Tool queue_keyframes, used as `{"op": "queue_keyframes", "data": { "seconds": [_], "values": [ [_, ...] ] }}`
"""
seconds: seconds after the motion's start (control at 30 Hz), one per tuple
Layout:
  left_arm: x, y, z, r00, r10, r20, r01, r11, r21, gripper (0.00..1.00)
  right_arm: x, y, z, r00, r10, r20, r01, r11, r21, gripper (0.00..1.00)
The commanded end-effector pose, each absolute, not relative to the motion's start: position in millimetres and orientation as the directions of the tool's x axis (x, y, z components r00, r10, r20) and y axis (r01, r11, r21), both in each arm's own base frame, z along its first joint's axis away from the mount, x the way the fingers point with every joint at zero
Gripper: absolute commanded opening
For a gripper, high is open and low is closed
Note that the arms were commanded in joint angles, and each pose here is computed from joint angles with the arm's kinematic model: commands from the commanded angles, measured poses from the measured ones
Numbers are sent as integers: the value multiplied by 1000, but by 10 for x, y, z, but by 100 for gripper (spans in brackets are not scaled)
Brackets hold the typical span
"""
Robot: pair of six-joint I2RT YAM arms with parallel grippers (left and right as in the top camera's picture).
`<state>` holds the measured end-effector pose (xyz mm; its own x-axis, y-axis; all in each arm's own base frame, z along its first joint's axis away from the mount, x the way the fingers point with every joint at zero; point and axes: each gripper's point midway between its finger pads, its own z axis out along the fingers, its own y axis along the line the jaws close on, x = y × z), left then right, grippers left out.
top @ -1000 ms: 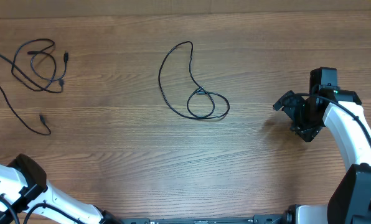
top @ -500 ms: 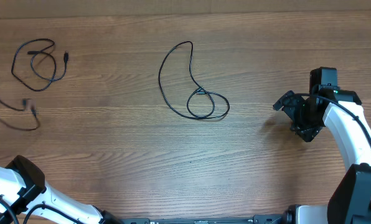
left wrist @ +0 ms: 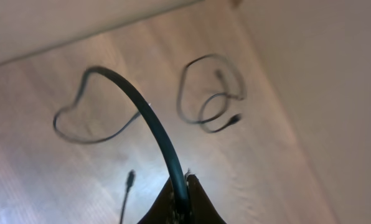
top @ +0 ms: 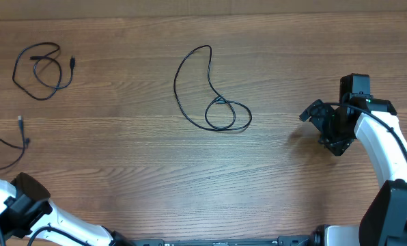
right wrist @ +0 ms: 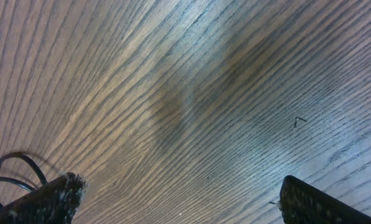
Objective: Untangle cables
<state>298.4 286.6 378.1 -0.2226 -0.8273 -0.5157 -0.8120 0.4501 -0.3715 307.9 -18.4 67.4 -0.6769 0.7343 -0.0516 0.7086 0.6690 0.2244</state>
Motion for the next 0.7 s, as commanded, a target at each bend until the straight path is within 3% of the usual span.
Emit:
{"op": "queue_keyframes", "data": {
  "seconds": [0.0,0.27,0.67],
  "values": [
    [2825,2957,3620,-247,-826,-506,-862,426,-274,4,3061,-222,650,-674,737,-57,713,668,210,100],
    [2665,3003,2888,-189,-934,-302,-955,246,-163,4,3061,-222,650,-674,737,-57,713,668,210,100],
    [2563,2861,1927,-231,-971,-66,-971,234,-40,4,3061,-222,650,-674,737,-57,713,668,210,100]
  ]
}}
